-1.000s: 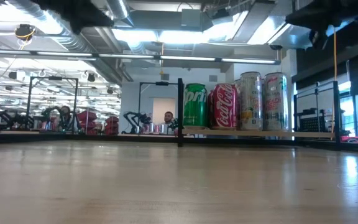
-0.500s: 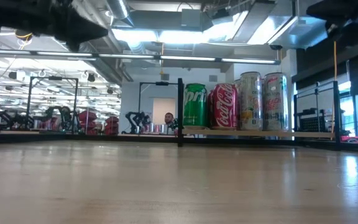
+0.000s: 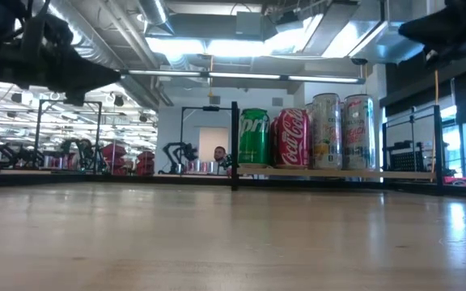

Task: Place canned beverage on shelf
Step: Return to Home Position

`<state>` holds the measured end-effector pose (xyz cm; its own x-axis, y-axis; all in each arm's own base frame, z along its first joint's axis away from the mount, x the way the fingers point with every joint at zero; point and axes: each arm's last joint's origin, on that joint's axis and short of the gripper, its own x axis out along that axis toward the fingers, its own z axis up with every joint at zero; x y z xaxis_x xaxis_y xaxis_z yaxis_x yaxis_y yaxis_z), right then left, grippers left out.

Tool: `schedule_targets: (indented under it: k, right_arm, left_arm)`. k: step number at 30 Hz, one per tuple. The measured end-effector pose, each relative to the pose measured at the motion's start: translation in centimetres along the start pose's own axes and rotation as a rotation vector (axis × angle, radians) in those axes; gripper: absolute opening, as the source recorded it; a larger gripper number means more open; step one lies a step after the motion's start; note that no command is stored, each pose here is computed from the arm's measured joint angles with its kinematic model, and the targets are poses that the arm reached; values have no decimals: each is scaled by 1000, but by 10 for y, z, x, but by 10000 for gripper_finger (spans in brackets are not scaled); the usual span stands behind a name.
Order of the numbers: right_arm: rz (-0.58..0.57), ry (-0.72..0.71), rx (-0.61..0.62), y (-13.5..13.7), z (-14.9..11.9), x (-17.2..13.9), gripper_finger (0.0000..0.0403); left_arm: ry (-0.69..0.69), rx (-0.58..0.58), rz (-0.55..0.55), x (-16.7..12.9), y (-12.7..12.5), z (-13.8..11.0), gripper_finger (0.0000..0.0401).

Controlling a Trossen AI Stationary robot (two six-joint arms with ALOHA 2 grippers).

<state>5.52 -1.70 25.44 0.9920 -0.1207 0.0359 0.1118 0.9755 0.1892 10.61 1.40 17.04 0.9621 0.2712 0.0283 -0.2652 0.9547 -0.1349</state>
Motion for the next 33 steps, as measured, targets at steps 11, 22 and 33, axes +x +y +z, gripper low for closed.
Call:
schedule_targets:
  k: [11,22,33]
  right_arm:
    - [-88,-54,47,-24,-55,27,12]
    - [-150,-52,92,-33,-80,33,12]
    - [-174,-29,142,-35,-82,35,12]
  left_arm:
    - [-38,28,2,-8,1,2,10]
    - [33,43,-106,-9,-1,-4,10]
    - [32,47,-102,-9,-1,-4,10]
